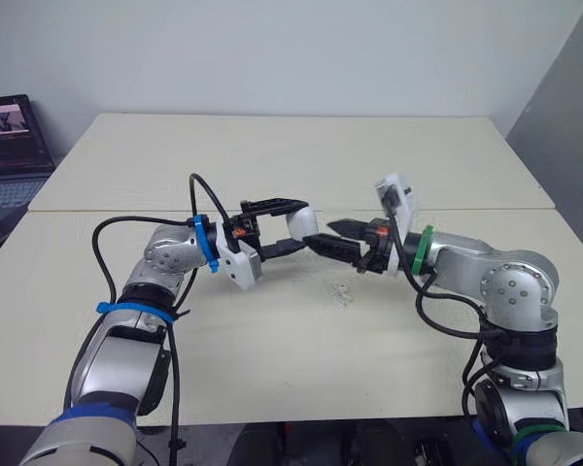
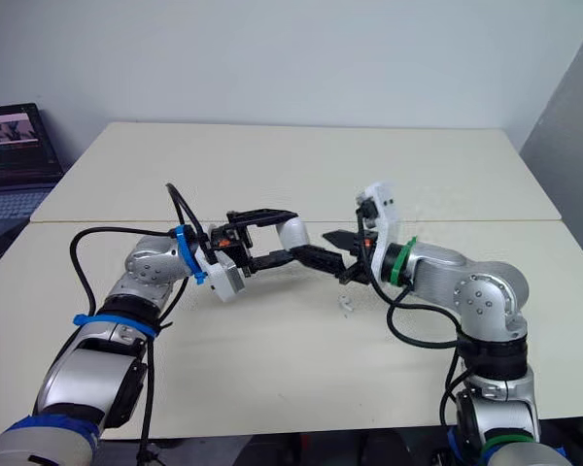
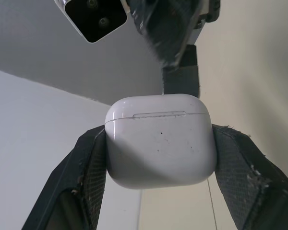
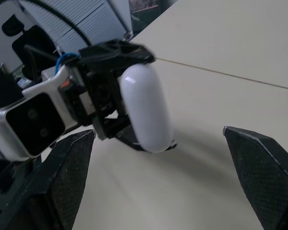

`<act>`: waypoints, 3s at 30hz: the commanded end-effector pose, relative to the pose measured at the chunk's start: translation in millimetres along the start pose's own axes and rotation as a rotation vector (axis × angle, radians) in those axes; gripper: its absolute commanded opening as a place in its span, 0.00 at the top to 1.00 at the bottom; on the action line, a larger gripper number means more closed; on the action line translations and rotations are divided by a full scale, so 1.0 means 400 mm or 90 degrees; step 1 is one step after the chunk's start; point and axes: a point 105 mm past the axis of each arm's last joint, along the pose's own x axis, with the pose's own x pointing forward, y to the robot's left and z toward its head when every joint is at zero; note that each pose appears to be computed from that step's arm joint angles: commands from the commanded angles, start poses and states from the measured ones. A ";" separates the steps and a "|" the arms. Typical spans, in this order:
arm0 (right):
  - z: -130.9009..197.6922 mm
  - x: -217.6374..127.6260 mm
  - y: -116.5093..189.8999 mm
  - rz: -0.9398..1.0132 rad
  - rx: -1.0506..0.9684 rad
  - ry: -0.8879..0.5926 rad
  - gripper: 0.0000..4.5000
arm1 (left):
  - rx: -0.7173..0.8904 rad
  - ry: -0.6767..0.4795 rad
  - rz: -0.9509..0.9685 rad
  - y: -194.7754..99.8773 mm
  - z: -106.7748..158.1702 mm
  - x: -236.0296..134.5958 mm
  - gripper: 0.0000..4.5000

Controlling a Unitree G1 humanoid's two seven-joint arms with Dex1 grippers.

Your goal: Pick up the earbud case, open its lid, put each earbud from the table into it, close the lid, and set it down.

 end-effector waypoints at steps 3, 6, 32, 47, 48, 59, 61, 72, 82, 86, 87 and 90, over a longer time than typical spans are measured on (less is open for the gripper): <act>0.021 0.012 0.032 0.029 -0.020 -0.029 0.00 | 0.037 -0.023 0.026 0.034 0.013 0.016 0.37; 0.025 0.030 0.024 0.012 -0.019 -0.040 0.00 | 0.050 -0.047 0.022 0.029 0.029 0.028 0.37; 0.031 0.057 0.020 0.005 -0.035 -0.057 0.78 | 0.059 -0.064 0.017 0.019 0.044 0.032 0.37; 0.026 0.014 -0.065 -0.083 -0.047 -0.064 0.82 | -0.080 -0.037 -0.017 0.035 0.036 0.025 0.00; 0.020 0.001 -0.088 -0.108 -0.065 -0.054 0.82 | -0.121 -0.025 -0.025 0.043 0.029 0.022 0.00; -0.056 -0.002 -0.122 -0.120 -0.383 0.123 0.82 | -0.503 0.082 -0.325 0.056 0.015 0.028 0.19; -0.059 0.007 -0.113 -0.107 -0.401 0.130 0.82 | -0.489 0.111 -0.331 0.057 0.001 0.044 0.33; -0.037 0.046 -0.073 -0.077 -0.488 0.144 0.82 | -0.436 0.172 -0.384 0.031 -0.014 0.093 0.38; -0.027 0.063 -0.052 -0.064 -0.522 0.146 0.82 | -0.414 0.186 -0.396 0.015 -0.030 0.107 0.38; -0.025 0.064 -0.050 -0.062 -0.523 0.146 0.82 | -0.412 0.198 -0.400 0.010 -0.038 0.101 0.38; -0.025 0.063 -0.049 -0.062 -0.523 0.145 0.82 | -0.412 0.200 -0.403 0.008 -0.039 0.098 0.38; -0.023 0.064 -0.047 -0.061 -0.524 0.144 0.82 | -0.416 0.200 -0.397 0.009 -0.041 0.098 0.42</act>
